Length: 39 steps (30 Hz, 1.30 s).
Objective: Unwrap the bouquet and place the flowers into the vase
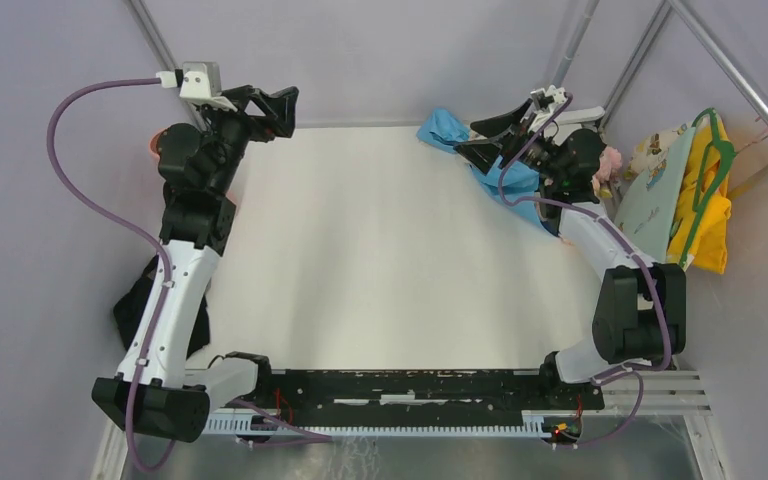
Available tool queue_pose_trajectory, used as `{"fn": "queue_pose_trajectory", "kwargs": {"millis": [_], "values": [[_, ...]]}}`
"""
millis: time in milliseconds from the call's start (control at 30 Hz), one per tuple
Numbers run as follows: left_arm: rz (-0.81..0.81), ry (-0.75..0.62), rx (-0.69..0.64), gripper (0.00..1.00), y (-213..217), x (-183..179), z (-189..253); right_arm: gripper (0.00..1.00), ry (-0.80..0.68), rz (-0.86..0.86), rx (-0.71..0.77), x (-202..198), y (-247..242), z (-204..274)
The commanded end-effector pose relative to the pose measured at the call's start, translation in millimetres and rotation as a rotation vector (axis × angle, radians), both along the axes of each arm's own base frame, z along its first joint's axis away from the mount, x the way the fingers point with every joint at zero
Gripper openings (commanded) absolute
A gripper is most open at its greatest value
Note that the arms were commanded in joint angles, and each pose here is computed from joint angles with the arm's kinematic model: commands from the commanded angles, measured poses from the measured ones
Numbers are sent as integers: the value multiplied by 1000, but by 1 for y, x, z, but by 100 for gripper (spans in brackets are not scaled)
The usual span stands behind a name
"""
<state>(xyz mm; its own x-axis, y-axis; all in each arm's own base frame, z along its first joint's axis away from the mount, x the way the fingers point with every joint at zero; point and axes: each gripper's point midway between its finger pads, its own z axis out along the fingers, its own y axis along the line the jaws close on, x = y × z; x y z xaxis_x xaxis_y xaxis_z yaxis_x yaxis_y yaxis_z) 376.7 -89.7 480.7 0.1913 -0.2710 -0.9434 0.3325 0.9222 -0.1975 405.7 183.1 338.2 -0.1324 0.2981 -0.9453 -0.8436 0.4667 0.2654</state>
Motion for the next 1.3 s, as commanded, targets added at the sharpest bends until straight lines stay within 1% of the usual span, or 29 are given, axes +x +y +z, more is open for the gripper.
{"fn": "queue_pose_trajectory", "kwargs": {"millis": [0, 33, 67, 133, 167, 233, 300, 367, 400, 433, 467, 533, 567, 633, 700, 767, 800, 833, 867, 967, 1033, 1067, 1167, 1267], "values": [[-93, -91, 47, 100, -17, -4, 23, 98, -125, 82, 21, -14, 6, 49], [-103, -109, 40, 100, -19, -3, 29, 98, -109, 85, 12, -10, 6, 54], [-102, -122, 5, 100, -18, -3, 35, 98, -109, 96, 10, -9, 8, 59], [-108, -151, -79, 100, -17, -4, 49, 98, -134, 117, 41, -12, 9, 75], [-136, -173, -83, 100, -21, -7, 55, 98, -146, 131, 63, -17, 9, 84], [-178, -179, -122, 100, -27, -9, 66, 98, -220, 177, 109, -35, 11, 105], [-234, -165, -197, 100, -33, -16, 74, 98, -346, 269, 114, -66, 13, 126], [-297, -163, -207, 100, -41, -28, 76, 98, -447, 359, 88, -92, 16, 143], [-317, -171, -192, 100, -44, -31, 78, 98, -477, 395, 74, -102, 16, 148], [-329, -209, -131, 100, -47, -36, 81, 98, -501, 426, 90, -114, 16, 153], [-354, -244, -106, 100, -51, -41, 85, 98, -517, 452, 120, -127, 14, 154], [-354, -253, -137, 100, -49, -41, 93, 98, -514, 451, 210, -131, 11, 161], [-336, -249, -159, 100, -46, -37, 96, 98, -489, 452, 221, -127, 12, 161], [-245, -185, -181, 100, -35, -18, 98, 98, -424, 444, 210, -113, 15, 157], [-91, -68, -205, 99, -14, 11, 91, 98, -394, 422, 208, -104, 15, 150], [60, 52, -196, 99, 7, 36, 72, 98, -306, 370, 202, -85, 17, 141], [144, 107, -194, 99, 20, 46, 62, 98, -276, 358, 174, -76, 21, 136], [276, 190, -193, 98, 41, 56, 42, 98, -238, 358, 145, -70, 25, 130], [378, 243, -190, 97, 57, 61, 31, 98, -228, 346, 133, -67, 27, 127], [641, 359, -157, 94, 98, 62, 3, 98, -194, 300, 117, -60, 31, 118], [765, 389, -146, 93, 118, 58, -11, 98, -145, 234, 87, -46, 32, 107], [809, 393, -149, 93, 124, 55, -15, 98, -89, 190, 56, -34, 32, 94], [898, 402, -154, 93, 138, 46, -21, 98, -33, 64, -78, -6, 33, 67], [992, 410, -156, 92, 151, 35, -27, 98, 32, 25, -128, 7, 35, 44]]}}
